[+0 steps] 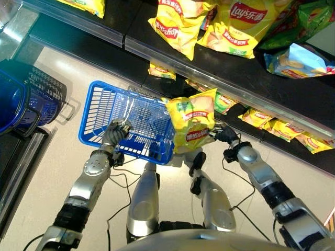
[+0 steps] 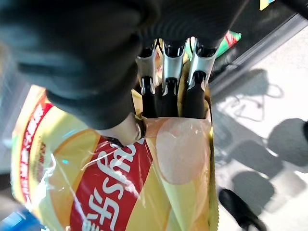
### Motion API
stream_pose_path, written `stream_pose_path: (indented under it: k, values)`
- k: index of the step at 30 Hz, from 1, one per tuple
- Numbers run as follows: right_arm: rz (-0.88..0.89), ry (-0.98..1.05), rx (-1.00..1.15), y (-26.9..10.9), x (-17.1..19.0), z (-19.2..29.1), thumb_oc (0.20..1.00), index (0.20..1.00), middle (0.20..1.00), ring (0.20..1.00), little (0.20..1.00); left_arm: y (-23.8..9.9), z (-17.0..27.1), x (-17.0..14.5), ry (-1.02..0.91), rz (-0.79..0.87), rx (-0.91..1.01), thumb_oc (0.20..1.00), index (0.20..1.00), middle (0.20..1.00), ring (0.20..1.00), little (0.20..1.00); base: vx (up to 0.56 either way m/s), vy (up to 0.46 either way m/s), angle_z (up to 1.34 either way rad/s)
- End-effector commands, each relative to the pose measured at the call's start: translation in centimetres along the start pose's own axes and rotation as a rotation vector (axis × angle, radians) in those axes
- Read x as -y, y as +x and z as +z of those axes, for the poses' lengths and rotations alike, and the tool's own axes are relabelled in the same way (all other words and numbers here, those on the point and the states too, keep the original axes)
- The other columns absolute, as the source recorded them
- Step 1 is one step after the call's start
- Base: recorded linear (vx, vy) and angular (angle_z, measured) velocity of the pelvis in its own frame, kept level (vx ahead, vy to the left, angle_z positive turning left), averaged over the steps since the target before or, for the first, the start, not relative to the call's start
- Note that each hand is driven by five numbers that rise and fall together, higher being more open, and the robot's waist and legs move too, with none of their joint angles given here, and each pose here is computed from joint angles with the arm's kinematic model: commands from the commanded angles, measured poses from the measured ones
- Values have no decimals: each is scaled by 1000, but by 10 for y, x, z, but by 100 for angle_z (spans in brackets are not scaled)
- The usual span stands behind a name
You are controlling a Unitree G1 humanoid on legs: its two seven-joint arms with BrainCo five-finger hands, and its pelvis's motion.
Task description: Pick up the snacks into the basket
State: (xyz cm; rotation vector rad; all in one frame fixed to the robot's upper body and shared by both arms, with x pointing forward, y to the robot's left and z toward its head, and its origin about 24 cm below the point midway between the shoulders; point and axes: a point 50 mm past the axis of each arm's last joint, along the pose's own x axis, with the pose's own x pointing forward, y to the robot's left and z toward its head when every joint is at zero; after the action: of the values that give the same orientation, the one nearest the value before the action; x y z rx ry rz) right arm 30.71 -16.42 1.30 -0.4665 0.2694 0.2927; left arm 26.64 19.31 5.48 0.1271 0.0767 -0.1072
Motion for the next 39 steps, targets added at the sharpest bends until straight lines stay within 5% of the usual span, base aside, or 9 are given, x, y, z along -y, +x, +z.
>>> stream_pose_path:
  k: [1, 13, 39]
  values:
    - [26, -105, 91, 15, -7, 31, 200, 200, 200, 200, 200, 0, 63, 24, -89, -116, 313, 200, 200, 200, 200, 200, 0, 0, 0]
    - [17, -240, 2, 41, -23, 38, 200, 200, 200, 200, 200, 8, 91, 65, -187, -245, 399, 200, 200, 200, 200, 200, 2, -4, 3]
    - [-65, -537, 94, 76, -22, 131, 200, 200, 200, 200, 200, -3, 114, 152, -366, -628, 378, 200, 200, 200, 200, 200, -1, 1, 1]
